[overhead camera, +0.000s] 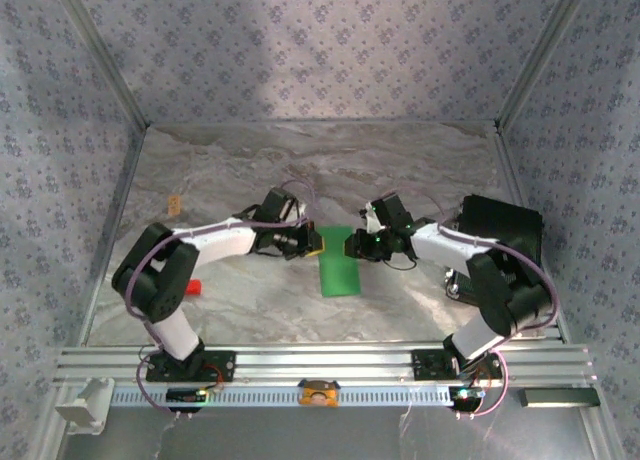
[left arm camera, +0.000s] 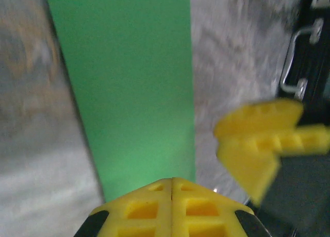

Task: Fold a paper plane with a square sheet of paper (pick it up from the middle)
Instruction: First fold the square sheet of paper in half at the center of the table, then fold the triangle a second time at the center of the table.

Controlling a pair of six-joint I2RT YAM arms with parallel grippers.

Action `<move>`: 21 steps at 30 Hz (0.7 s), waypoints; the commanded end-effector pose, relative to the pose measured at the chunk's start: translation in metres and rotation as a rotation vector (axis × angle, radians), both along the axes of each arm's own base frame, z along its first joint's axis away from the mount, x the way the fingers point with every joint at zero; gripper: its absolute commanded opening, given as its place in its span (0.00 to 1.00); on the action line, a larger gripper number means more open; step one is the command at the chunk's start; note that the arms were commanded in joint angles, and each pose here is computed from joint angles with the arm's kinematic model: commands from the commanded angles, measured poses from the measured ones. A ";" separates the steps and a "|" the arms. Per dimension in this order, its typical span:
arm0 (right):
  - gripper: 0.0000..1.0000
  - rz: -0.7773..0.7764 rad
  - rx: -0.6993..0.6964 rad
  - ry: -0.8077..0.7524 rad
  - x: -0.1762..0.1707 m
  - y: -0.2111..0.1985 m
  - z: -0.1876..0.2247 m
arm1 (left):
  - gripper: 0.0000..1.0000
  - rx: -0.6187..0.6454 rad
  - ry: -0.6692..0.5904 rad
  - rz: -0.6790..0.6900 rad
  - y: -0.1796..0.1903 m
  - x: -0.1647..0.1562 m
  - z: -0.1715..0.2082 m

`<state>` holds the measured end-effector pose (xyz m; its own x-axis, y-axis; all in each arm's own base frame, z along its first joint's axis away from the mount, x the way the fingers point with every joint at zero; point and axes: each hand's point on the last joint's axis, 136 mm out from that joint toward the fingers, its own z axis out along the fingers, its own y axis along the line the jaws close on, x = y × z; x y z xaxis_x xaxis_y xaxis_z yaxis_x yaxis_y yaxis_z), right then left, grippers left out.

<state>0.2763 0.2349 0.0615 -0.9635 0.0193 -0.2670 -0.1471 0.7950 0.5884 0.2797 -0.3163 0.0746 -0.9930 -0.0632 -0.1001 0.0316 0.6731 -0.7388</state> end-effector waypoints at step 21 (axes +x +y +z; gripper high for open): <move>0.45 -0.101 0.097 0.190 -0.060 -0.026 -0.013 | 0.06 -0.034 0.025 0.057 -0.009 0.066 -0.032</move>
<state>0.2226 0.2026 0.0448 -0.9858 0.1386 -0.0953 0.0459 0.7665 0.6406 0.3383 -0.3212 0.0307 -0.9889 -0.1440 -0.0377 -0.0696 0.6709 -0.7383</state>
